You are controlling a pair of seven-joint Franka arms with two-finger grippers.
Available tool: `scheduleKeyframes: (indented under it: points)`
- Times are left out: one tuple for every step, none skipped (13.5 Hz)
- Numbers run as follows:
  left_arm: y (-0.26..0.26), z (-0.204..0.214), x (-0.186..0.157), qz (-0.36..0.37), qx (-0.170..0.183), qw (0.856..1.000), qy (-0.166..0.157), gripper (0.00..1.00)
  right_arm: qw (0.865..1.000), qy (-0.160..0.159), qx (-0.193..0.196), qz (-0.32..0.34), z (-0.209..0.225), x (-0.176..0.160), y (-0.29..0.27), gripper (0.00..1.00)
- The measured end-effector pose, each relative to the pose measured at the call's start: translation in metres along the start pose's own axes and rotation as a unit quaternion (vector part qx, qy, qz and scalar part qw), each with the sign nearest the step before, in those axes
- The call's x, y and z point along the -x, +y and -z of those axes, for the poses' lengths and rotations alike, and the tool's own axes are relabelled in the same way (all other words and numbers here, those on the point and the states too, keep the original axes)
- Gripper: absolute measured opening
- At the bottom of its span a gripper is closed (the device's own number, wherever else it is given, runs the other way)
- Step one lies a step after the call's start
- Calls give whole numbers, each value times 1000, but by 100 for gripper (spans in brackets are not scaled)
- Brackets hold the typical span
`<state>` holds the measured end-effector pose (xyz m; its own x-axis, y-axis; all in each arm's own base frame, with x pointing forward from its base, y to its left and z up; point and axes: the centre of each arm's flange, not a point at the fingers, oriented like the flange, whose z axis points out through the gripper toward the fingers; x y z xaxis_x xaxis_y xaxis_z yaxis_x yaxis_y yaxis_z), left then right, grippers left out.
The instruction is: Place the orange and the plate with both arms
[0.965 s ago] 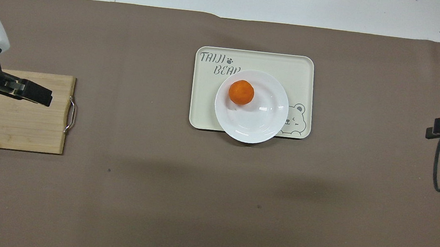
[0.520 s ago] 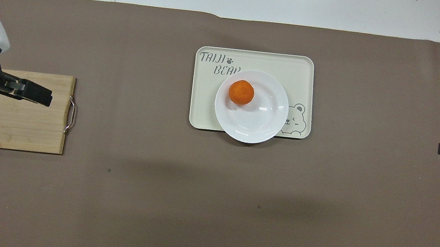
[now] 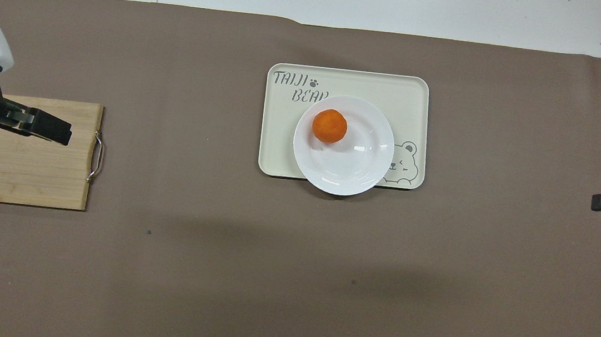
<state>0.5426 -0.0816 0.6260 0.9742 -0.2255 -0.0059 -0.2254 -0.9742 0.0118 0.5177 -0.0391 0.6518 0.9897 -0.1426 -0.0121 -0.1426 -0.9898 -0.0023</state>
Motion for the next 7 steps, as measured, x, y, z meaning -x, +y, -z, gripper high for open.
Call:
scheduleKeyframes:
  points:
    - [0, 0, 0, 0, 0, 1000, 0, 100, 1000, 0, 0, 1, 0, 0, -1, 100]
    - [0, 0, 0, 0, 0, 1000, 0, 100, 1000, 0, 0, 3, 0, 0, -3, 100]
    - [0, 0, 0, 0, 0, 1000, 0, 100, 1000, 0, 1, 7, 0, 1, -7, 100]
    - [0, 0, 0, 0, 0, 1000, 0, 100, 1000, 0, 1, 10, 0, 1, -13, 100]
    - [0, 0, 0, 0, 0, 1000, 0, 100, 1000, 0, 2, 11, 0, 1, -15, 100]
    - [0, 0, 0, 0, 0, 1000, 0, 100, 1000, 0, 2, 12, 0, 2, -16, 100]
    - [0, 0, 0, 0, 0, 1000, 0, 100, 1000, 1, 2, 12, 1, 2, -16, 100]
